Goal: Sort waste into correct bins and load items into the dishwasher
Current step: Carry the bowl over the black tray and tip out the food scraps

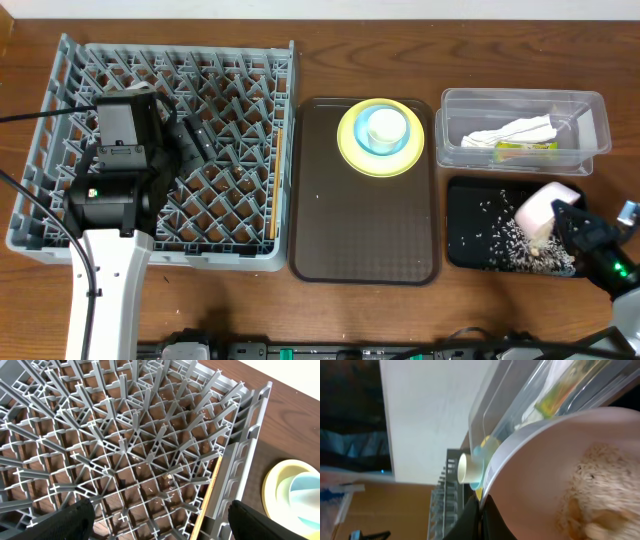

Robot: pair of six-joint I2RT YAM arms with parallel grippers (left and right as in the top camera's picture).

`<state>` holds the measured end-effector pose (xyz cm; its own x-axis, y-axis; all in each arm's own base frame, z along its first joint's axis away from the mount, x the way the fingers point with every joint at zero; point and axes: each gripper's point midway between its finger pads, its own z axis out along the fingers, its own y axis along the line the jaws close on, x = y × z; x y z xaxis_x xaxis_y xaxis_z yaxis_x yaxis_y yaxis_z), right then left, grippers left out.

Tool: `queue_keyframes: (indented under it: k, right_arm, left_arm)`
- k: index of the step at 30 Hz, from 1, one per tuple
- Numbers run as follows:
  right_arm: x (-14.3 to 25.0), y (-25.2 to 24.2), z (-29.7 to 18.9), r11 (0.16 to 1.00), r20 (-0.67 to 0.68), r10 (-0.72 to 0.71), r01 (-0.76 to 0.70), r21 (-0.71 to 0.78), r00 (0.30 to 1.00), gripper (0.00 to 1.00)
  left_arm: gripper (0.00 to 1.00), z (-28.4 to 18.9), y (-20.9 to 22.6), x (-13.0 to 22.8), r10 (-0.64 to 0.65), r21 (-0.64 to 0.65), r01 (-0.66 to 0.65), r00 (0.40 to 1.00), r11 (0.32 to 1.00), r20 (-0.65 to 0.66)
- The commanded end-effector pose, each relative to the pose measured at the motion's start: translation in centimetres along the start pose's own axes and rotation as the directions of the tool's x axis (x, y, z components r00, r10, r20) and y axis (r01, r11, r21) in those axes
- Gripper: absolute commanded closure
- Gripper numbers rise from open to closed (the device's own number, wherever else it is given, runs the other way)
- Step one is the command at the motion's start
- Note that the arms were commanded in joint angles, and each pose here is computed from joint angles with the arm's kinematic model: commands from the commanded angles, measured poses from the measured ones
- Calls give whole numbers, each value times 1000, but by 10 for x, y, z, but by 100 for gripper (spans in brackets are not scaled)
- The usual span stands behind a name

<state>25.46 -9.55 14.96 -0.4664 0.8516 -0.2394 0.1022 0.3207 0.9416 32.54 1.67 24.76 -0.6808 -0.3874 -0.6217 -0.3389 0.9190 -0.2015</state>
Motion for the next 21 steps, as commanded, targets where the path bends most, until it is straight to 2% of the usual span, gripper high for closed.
queue_keyframes:
  k: [1,8,12,14,18,20,21]
  right_arm:
    - [-4,9,-7,998,24,23,-21,-55,999,99]
    - [-6,19,-9,994,22,-5,7,-109,1000,99]
    - [-5,30,-10,984,-3,59,-58,-169,998,99]
    - [-11,27,-10,989,19,7,-4,-145,1000,99]
    - [-9,27,-10,987,8,55,-53,-151,998,99]
    - [-15,20,-9,994,33,31,-28,-103,999,99]
    - [-15,17,-9,994,34,62,-59,-91,997,99]
  left_arm:
    - [11,-7,0,-8,-6,2,6,1000,1000,25]
    - [12,-7,0,-8,-6,2,6,1000,1000,25]
    - [12,-7,0,-8,-6,2,6,1000,1000,25]
    - [11,-7,0,-8,-6,2,6,1000,1000,25]
    - [12,-7,0,-8,-6,2,6,1000,1000,25]
    - [12,-7,0,-8,-6,2,6,1000,1000,25]
    - [12,-7,0,-8,-6,2,6,1000,1000,25]
